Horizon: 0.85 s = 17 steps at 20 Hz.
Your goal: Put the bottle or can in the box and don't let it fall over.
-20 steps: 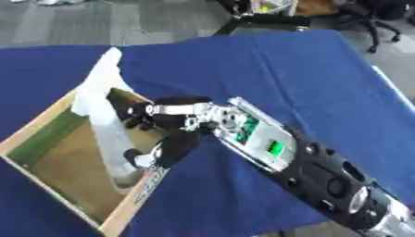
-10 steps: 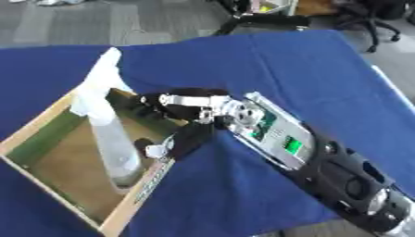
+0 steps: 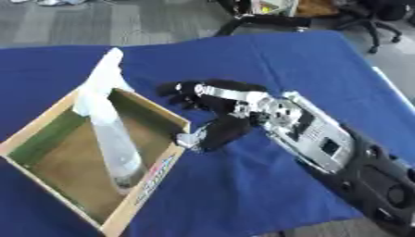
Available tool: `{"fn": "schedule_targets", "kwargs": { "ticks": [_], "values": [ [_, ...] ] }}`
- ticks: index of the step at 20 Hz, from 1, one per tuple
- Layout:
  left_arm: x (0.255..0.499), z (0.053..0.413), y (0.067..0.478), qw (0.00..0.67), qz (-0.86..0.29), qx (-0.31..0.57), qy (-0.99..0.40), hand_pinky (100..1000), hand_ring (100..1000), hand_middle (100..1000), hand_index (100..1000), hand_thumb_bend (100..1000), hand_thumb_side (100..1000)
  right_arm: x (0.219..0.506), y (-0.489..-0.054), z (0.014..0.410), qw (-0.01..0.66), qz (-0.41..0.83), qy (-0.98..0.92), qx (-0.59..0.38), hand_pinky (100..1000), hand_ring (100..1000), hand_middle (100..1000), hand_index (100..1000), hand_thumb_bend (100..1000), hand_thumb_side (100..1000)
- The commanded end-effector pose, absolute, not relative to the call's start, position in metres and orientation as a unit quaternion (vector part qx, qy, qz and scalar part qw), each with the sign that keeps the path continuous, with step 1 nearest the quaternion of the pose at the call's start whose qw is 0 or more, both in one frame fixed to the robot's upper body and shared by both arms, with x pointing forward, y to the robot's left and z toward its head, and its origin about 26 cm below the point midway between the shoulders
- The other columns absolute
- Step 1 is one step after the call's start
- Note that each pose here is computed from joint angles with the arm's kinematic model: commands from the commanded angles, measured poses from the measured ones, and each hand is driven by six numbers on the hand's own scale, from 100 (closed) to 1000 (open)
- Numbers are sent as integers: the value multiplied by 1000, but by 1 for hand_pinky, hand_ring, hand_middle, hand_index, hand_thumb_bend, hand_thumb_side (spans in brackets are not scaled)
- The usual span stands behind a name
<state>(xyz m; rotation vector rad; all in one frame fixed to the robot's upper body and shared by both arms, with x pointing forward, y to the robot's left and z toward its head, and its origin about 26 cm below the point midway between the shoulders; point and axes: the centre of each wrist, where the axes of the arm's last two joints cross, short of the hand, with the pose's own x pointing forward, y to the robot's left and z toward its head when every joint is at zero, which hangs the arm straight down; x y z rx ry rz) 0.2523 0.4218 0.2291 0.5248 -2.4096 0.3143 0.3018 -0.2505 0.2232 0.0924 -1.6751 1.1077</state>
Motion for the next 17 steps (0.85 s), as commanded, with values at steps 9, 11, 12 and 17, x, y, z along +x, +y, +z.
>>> {"fn": "schedule_targets", "kwargs": {
  "ticks": [9, 11, 12, 17],
  "values": [
    [254, 242, 419, 328, 86, 193, -921, 954, 1000, 1000, 709, 494, 551, 289, -320, 257, 469, 265, -842, 30, 989, 1000, 1000, 1000, 100, 470],
    [256, 242, 418, 330, 82, 187, -921, 954, 1000, 1000, 709, 493, 553, 285, -332, 258, 455, 227, -861, 34, 983, 1000, 1000, 1000, 100, 470],
    [256, 242, 417, 332, 80, 185, -922, 955, 1000, 1000, 709, 493, 553, 283, -337, 258, 449, 208, -868, 33, 982, 1000, 1000, 1000, 100, 470],
    [258, 242, 415, 335, 73, 175, -923, 955, 1000, 1000, 709, 493, 555, 277, -354, 258, 419, 117, -899, 41, 974, 1000, 1000, 1000, 100, 470]
  ]
}}
